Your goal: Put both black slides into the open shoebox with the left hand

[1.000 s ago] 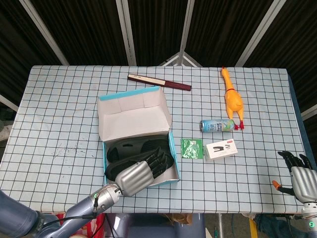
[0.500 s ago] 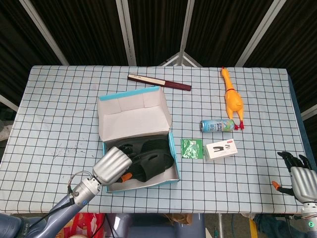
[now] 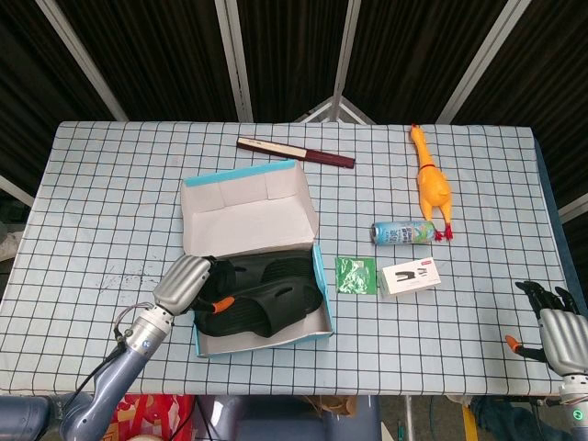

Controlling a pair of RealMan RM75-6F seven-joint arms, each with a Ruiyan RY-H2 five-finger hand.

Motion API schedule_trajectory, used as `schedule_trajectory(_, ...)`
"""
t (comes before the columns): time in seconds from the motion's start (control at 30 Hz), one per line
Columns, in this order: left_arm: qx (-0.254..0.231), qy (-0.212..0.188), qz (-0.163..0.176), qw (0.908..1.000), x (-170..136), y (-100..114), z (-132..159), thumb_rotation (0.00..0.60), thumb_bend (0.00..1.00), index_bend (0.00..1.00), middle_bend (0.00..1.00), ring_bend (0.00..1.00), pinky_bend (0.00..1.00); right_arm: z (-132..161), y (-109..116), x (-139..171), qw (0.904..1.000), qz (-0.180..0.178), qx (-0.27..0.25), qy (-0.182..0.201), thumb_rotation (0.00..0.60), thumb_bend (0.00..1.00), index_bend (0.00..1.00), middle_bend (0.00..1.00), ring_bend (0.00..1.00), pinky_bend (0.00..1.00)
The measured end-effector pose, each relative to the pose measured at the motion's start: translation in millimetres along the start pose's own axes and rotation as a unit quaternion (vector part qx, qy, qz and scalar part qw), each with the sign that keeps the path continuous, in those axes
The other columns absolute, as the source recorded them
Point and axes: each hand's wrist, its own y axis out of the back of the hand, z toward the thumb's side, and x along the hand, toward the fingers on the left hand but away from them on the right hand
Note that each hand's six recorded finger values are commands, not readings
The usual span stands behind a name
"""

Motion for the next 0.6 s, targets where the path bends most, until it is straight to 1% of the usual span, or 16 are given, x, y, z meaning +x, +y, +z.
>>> schedule_trajectory(0.17, -0.022, 0.003, -0.034, 0.9992, 5, -15, -7, 0.6, 0.37, 0.53, 0.63, 0.51, 0.63, -1, -1, 0, 1.0, 0.002, 0.001, -0.002, 0.6, 0.23, 0.18, 0.16, 0.2, 0.08)
schedule_trajectory(0.33, -0.027, -0.004, -0.049, 0.9984, 12, -25, -10, 0.6, 0.37, 0.53, 0.63, 0.51, 0.63, -2, 0, -1, 1.0, 0.003, -0.001, -0.005, 0.6, 0.23, 0.18, 0.16, 0.2, 0.08)
schedule_trajectory(0.47, -0.018, -0.007, -0.056, 0.9982, 13, -30, -11, 0.6, 0.37, 0.53, 0.63, 0.51, 0.63, -2, 0, -1, 1.0, 0.003, -0.001, -0.004, 0.6, 0.23, 0.18, 0.16, 0.2, 0.08)
schedule_trajectory(0.6, 0.001, -0.008, -0.059, 0.9982, 13, -35, -14, 0.6, 0.37, 0.52, 0.63, 0.51, 0.62, -1, 0, 0, 1.0, 0.003, -0.001, -0.002, 0.6, 0.23, 0.18, 0.16, 0.2, 0.08)
